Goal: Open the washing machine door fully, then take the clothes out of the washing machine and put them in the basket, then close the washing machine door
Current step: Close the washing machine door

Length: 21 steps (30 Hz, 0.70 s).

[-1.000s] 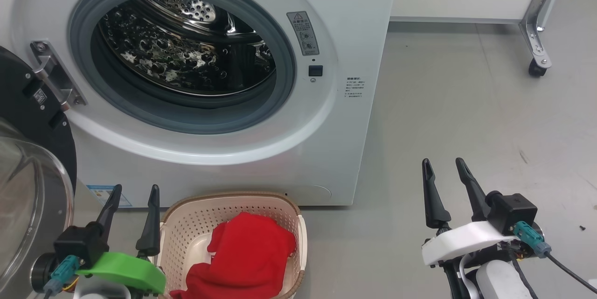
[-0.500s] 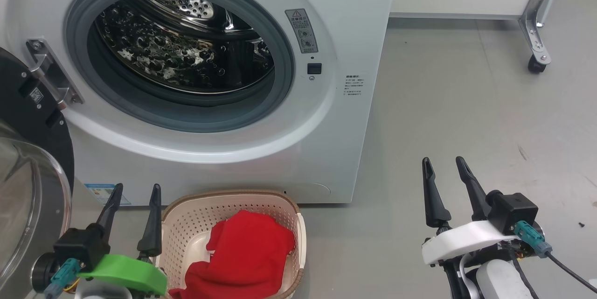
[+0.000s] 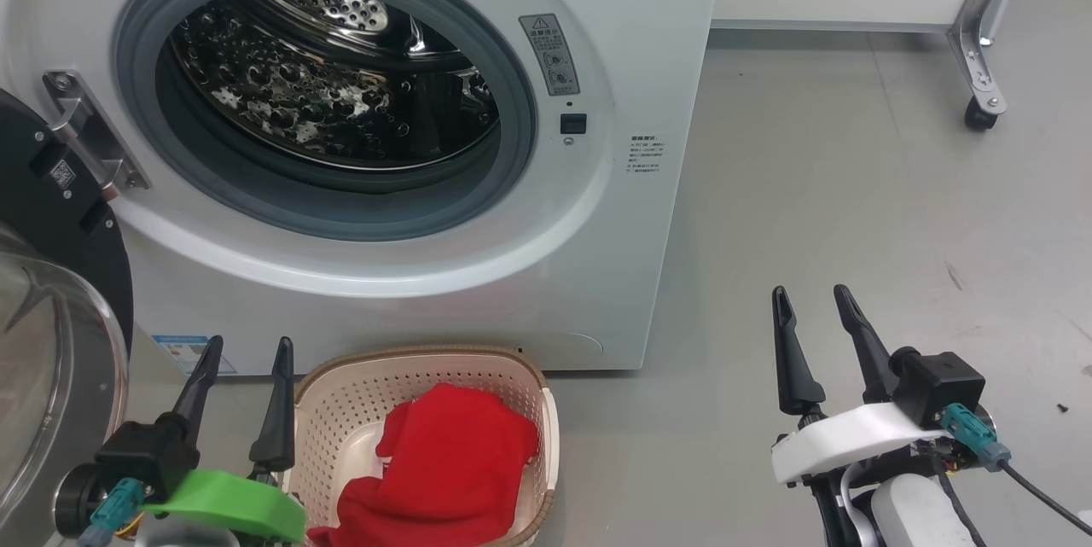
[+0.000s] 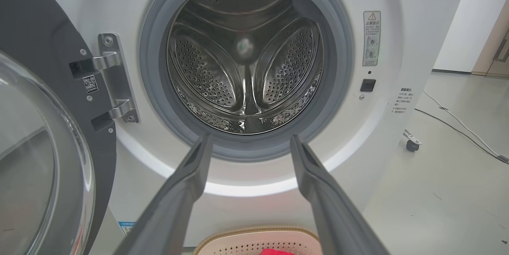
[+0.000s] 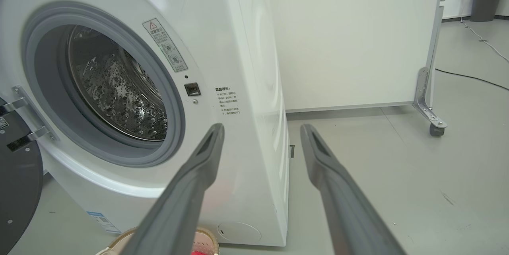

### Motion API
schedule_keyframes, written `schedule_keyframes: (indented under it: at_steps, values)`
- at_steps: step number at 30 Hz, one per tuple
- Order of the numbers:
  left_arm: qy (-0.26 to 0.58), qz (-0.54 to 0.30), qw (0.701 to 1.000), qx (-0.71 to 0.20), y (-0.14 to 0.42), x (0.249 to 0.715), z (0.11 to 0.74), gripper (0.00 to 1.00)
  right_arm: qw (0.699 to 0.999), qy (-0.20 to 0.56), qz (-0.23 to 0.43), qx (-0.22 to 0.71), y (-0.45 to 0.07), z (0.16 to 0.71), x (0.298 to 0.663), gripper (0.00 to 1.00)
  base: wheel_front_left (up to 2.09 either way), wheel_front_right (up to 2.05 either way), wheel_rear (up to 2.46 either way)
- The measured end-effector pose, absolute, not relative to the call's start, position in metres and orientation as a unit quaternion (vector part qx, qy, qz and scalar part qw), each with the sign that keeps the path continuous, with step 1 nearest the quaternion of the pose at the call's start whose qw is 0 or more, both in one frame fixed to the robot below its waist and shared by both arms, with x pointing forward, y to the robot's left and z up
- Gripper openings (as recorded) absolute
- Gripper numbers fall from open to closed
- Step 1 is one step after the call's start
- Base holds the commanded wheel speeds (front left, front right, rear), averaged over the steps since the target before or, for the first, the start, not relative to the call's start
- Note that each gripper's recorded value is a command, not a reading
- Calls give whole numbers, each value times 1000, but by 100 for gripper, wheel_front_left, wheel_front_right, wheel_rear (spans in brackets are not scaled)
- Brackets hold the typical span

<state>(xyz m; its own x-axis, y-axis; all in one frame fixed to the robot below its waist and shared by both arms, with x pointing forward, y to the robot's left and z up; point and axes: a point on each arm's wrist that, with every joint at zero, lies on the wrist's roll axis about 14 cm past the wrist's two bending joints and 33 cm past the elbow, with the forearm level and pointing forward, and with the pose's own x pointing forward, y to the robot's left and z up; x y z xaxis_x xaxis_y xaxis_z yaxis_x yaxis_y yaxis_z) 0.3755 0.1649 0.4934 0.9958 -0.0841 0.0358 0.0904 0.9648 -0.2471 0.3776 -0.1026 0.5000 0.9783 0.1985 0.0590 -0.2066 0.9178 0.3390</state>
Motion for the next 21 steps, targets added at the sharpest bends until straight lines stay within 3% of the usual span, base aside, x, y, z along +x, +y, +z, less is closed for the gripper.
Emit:
schedule_keyframes:
  at_steps: [21]
  values:
    - [-12,-49,991,-120,162,373,492,100,979,-9,100,179,-104,498,378,100,-2,2,0]
